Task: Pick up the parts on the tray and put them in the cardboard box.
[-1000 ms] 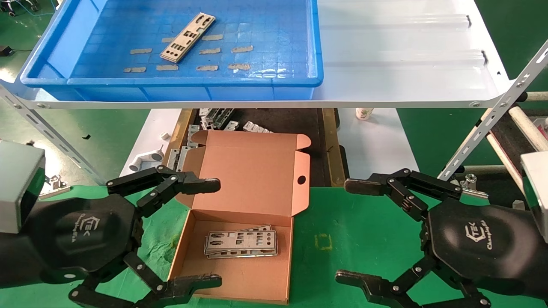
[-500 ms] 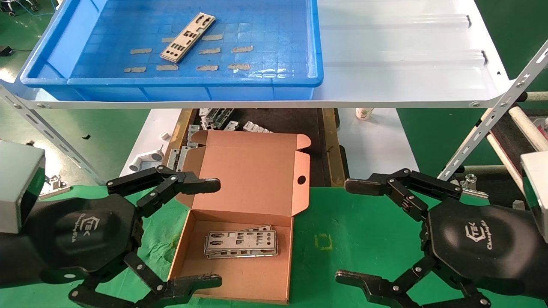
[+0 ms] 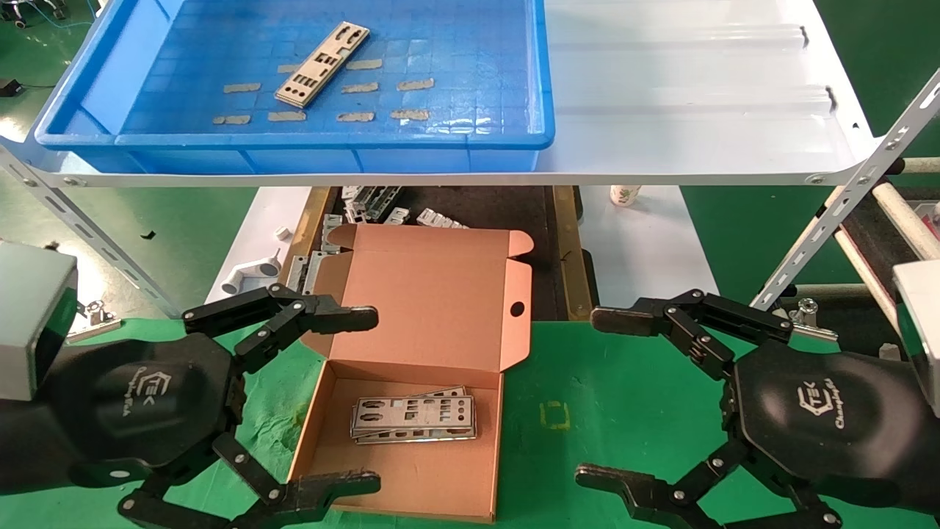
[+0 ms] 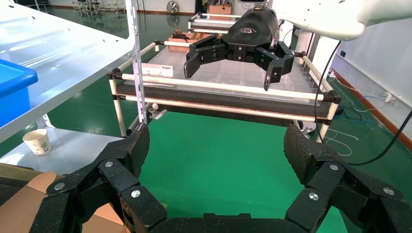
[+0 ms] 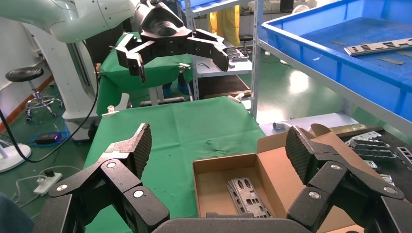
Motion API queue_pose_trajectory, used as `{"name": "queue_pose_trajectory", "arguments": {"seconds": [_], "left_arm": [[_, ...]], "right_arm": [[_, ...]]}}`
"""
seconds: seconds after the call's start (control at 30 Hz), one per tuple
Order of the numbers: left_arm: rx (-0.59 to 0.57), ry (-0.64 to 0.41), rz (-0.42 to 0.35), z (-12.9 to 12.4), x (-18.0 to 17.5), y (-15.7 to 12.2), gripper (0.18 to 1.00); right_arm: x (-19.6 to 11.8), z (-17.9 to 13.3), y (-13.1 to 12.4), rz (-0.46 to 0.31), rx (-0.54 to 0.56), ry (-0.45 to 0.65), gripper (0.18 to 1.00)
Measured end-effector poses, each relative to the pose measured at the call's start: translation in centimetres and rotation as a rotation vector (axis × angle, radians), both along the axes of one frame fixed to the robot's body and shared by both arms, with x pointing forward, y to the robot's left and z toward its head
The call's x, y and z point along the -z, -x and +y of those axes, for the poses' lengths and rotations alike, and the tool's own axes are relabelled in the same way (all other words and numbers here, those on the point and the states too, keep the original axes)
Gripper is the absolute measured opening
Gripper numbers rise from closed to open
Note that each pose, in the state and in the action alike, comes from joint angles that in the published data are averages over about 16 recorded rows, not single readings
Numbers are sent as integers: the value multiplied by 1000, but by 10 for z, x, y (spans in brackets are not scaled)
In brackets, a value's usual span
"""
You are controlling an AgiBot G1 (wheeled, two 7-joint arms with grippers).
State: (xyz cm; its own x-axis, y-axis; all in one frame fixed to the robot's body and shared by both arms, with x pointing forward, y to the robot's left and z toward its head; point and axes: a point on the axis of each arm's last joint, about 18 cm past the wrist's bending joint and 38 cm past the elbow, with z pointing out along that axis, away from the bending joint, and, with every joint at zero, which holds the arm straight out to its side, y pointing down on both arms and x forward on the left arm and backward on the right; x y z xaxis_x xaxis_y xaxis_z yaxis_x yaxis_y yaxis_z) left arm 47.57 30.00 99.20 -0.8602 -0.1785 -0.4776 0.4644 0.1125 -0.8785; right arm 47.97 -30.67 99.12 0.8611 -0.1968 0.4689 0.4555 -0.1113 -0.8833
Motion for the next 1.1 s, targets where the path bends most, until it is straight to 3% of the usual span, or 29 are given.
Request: {"name": "queue_pose_trajectory", "arguments": {"seconds": [1.1], "left_arm": [[0,0,0,0,0,0,1001]], "right_arm": [[0,0,0,0,0,0,1001]]}}
